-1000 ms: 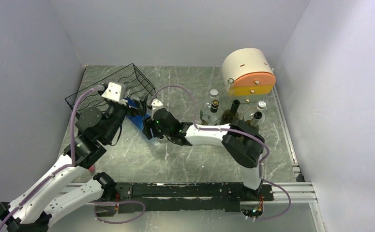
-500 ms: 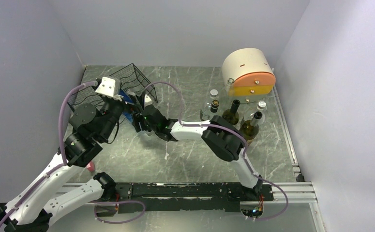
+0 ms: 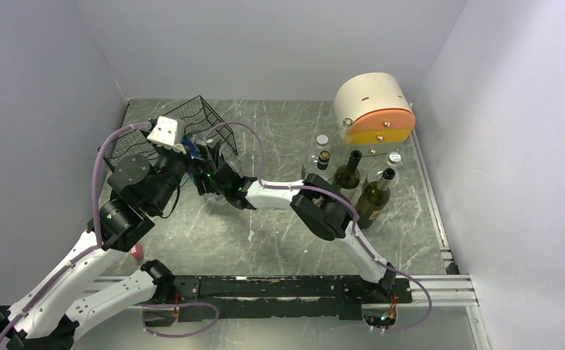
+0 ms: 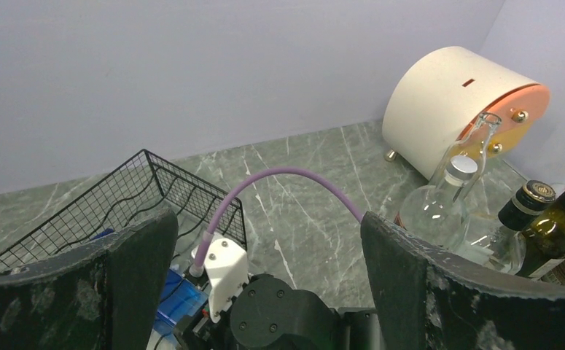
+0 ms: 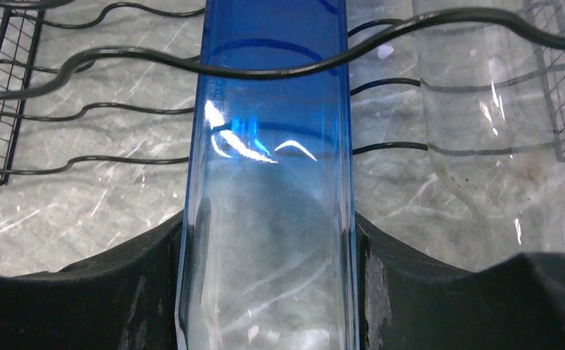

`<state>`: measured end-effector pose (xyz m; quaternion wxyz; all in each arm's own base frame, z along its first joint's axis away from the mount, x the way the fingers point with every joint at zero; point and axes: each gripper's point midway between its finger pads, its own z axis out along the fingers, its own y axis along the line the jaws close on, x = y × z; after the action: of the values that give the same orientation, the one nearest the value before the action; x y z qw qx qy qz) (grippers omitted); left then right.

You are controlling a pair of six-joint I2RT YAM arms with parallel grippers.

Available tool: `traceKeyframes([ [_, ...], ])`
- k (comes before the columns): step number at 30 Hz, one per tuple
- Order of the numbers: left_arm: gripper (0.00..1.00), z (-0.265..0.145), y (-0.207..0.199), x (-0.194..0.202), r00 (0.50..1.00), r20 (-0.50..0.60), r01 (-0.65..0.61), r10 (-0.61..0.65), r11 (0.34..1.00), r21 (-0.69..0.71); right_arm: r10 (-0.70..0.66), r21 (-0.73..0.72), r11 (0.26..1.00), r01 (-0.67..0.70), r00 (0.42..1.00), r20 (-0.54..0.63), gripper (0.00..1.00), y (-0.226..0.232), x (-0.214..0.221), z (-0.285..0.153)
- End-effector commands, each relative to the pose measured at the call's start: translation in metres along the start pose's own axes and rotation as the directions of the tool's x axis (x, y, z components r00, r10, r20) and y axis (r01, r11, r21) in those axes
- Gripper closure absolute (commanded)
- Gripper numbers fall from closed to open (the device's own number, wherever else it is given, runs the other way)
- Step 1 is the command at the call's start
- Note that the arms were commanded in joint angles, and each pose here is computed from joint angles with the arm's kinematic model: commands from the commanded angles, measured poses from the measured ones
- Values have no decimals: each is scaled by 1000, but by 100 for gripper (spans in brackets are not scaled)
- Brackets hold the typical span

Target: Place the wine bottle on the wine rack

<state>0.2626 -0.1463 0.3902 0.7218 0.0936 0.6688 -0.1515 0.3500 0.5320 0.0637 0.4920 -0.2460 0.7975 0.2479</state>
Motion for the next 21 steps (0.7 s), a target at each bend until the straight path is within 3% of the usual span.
traceKeyframes([
  [1, 1, -4, -3, -12, 1000, 11, 21, -21, 1000, 20, 61, -17, 998, -59, 971, 233, 82, 14, -88, 1],
  [4, 1, -5, -3, -12, 1000, 10, 25, -26, 999, 20, 55, -4, 998, -56, 974, 219, 72, 12, -84, 5],
  [7, 1, -5, -3, -11, 1000, 5, 28, -28, 999, 22, 56, -2, 998, -57, 976, 213, 49, 13, -82, 6],
  [10, 1, -6, -3, -11, 1000, 4, 29, -29, 999, 21, 58, -12, 998, -57, 974, 218, 35, 14, -85, 3],
  [18, 1, -8, -1, -18, 999, 16, 28, -28, 999, 18, 50, -59, 998, -37, 974, 220, 13, 21, -99, -15],
  [21, 1, -10, 0, -23, 999, 26, 27, -27, 1000, 16, 58, -75, 996, -41, 970, 236, 10, 22, -110, -27],
])
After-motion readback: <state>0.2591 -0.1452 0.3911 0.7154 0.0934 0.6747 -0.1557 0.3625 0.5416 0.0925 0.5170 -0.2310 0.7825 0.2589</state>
